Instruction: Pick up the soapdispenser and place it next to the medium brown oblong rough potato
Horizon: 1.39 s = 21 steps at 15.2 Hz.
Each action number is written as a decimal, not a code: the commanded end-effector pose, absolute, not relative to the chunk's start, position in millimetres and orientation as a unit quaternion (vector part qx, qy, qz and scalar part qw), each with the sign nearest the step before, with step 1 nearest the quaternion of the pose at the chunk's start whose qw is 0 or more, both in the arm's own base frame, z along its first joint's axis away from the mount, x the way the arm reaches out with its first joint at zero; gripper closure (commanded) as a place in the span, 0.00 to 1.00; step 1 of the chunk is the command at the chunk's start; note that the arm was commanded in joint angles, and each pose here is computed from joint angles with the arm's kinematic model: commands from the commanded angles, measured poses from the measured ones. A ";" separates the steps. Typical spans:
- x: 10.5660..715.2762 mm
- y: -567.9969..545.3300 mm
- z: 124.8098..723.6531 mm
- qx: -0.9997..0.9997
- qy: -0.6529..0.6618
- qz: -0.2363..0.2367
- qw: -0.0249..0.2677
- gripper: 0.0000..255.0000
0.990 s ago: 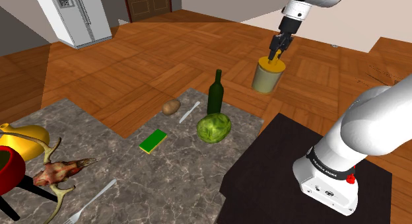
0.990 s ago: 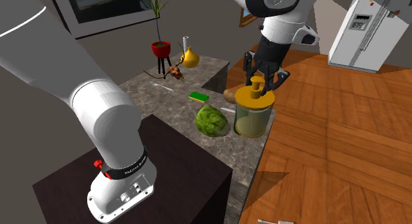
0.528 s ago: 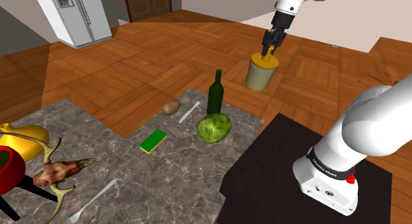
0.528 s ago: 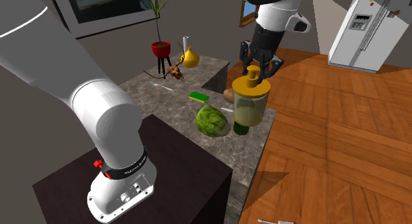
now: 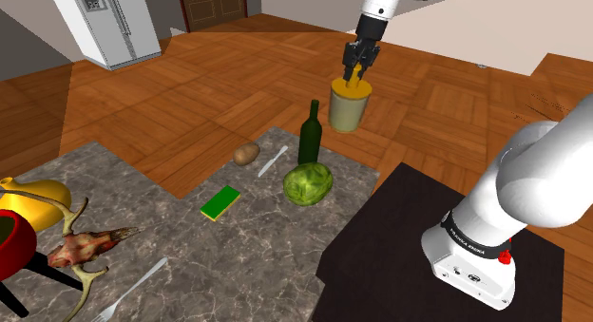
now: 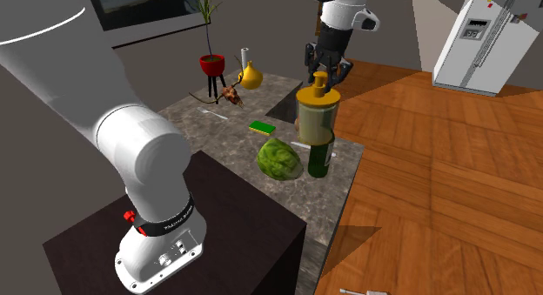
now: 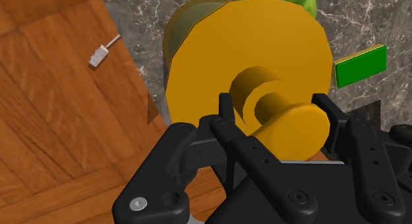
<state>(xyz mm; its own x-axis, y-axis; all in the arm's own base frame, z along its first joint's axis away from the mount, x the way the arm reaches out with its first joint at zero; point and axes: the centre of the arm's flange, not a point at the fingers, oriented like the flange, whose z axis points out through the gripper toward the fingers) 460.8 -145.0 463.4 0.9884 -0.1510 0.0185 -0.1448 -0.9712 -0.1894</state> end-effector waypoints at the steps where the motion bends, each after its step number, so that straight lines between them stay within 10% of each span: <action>1: 478.7 -123.9 465.3 -0.993 0.075 -0.017 0.095 1.00; 21: 610.9 31.0 440.0 -0.993 0.075 -0.017 0.095 1.00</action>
<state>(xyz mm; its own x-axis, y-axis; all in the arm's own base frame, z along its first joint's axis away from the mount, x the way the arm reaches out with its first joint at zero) 610.2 30.3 445.3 0.9883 -0.1516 0.0178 -0.1455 -0.9710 -0.1900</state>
